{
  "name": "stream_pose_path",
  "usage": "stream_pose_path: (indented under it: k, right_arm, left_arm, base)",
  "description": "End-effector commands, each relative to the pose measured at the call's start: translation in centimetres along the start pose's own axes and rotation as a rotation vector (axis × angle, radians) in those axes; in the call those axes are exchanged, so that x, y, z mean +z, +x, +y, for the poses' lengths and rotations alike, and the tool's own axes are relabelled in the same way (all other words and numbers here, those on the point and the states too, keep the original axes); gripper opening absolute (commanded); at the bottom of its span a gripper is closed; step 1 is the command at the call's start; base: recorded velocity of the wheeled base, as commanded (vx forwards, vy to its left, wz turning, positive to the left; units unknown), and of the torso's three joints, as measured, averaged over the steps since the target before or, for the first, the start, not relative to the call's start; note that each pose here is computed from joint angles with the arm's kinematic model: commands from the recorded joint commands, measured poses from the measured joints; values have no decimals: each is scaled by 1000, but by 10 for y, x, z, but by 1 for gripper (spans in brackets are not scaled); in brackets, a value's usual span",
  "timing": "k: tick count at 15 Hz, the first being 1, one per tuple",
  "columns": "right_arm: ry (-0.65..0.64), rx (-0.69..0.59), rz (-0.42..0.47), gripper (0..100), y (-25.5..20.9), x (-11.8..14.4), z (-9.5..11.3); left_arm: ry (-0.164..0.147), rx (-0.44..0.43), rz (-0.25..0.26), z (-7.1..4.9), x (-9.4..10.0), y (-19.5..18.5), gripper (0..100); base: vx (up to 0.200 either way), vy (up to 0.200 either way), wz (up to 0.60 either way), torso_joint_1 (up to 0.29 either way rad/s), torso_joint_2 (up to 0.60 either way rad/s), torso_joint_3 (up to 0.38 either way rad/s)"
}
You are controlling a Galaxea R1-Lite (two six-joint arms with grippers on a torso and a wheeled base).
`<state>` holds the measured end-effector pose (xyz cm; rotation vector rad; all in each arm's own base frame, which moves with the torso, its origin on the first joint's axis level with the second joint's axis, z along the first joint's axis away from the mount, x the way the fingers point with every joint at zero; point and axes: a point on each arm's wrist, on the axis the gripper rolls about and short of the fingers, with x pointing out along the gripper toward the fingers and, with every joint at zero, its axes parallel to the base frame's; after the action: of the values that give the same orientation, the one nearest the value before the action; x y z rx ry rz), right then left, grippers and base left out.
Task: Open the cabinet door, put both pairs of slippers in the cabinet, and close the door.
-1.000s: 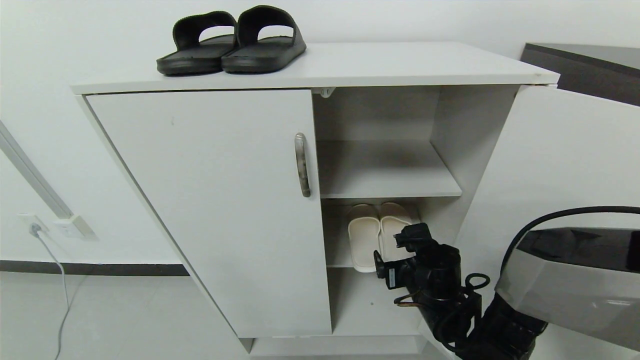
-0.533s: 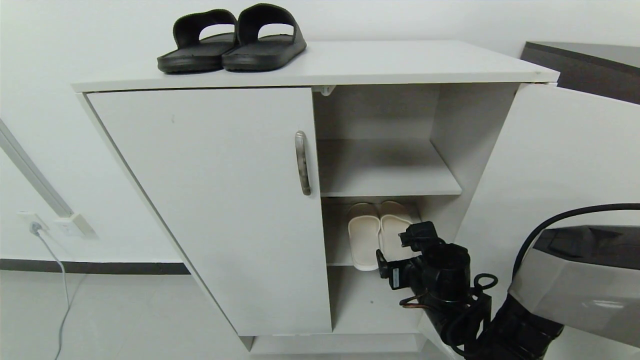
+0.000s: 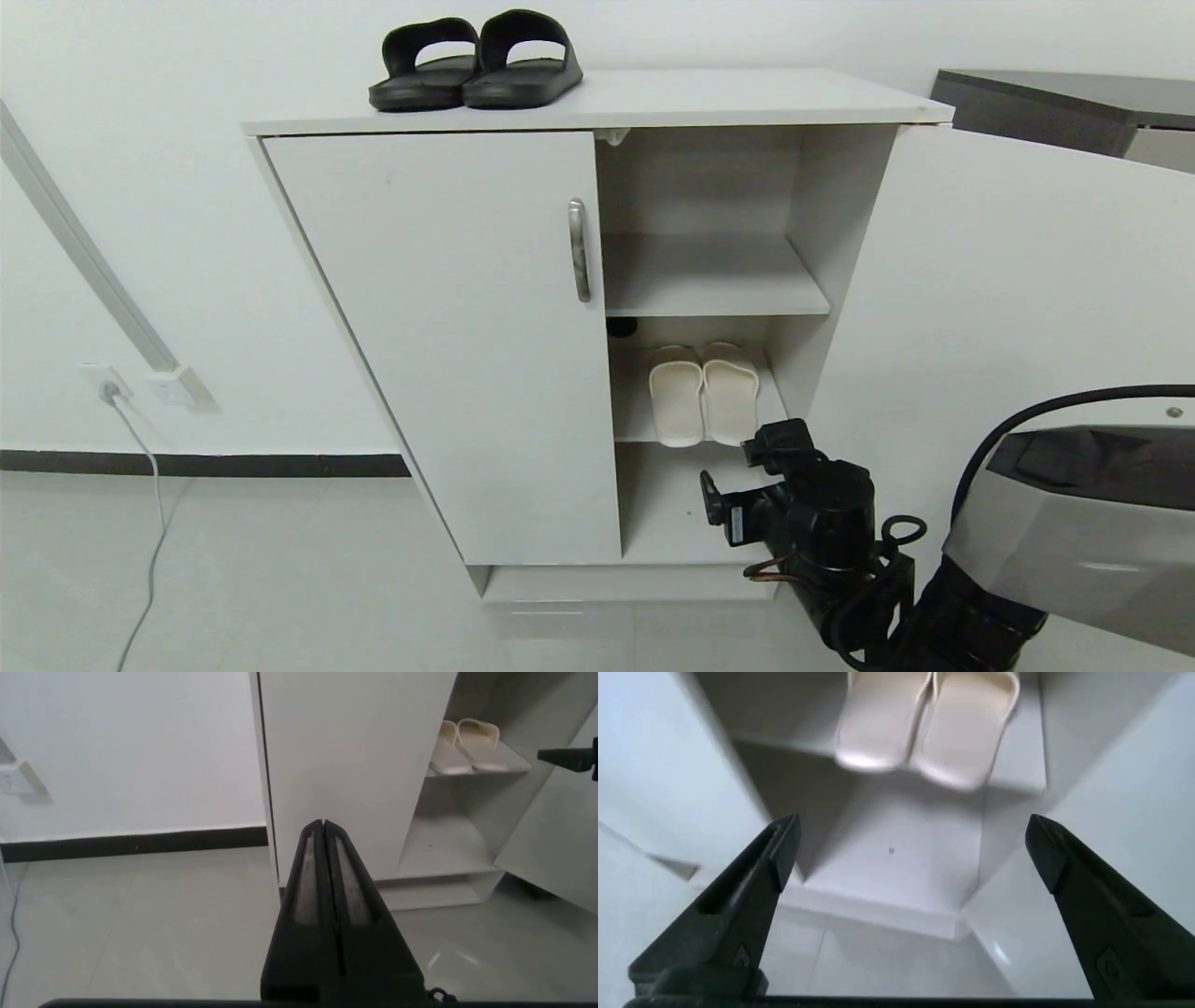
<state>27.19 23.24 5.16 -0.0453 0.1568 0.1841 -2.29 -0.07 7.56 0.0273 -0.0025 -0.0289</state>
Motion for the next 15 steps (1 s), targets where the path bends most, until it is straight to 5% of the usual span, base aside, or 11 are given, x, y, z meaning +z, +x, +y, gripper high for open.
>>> stream_pose_path:
  k: [1, 15]
  right_arm:
    - [-10, 1, 15, 100, 2, -8, 2]
    - [-8, 5, 12, 100, 1, -8, 3]
  left_arm:
    - [0, 0, 1, 0, 0, 0, 0]
    - [0, -2, 4, 0, 0, 0, 0]
  base:
    - [0, 0, 0, 0, 0, 0]
    - [0, 0, 0, 0, 0, 0]
